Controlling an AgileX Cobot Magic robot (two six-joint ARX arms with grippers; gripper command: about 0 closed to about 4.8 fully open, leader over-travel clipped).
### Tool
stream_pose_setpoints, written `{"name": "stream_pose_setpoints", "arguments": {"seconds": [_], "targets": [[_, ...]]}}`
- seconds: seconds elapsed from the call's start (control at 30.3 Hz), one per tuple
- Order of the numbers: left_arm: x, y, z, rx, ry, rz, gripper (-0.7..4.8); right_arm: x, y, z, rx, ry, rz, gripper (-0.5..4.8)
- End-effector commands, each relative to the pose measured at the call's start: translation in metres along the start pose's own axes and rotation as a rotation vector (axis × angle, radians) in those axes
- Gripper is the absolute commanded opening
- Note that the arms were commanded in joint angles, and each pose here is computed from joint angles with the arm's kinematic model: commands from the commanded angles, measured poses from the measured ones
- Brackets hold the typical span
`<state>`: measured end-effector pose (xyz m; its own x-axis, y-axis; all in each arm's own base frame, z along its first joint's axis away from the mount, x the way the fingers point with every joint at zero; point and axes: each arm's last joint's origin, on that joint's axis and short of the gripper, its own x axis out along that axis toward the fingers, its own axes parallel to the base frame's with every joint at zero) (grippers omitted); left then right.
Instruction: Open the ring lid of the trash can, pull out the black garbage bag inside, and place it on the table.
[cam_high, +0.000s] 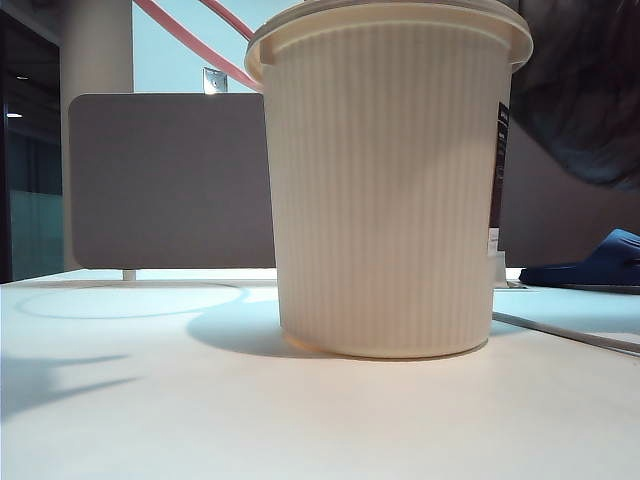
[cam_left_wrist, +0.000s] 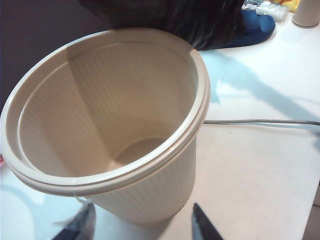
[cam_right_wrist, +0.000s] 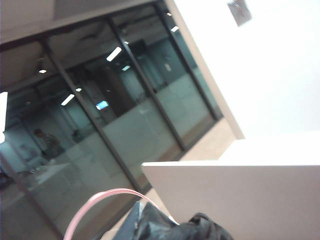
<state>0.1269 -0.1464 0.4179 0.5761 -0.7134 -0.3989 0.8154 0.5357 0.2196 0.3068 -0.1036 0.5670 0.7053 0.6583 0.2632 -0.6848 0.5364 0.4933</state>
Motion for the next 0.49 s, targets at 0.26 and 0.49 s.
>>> {"name": "stream_pose_setpoints", "arguments": {"seconds": [0.26,0.49], "targets": [[-0.001,0.0,0.002,0.005,-0.023,0.005,2.46,0.005,-0.013,-0.016,-0.069,0.052,-0.135,-0.01],[-0.001,0.0,0.002,0.005,-0.022,0.005,2.47,0.004,-0.023,-0.026,-0.101,0.088,-0.232,-0.01]]}}
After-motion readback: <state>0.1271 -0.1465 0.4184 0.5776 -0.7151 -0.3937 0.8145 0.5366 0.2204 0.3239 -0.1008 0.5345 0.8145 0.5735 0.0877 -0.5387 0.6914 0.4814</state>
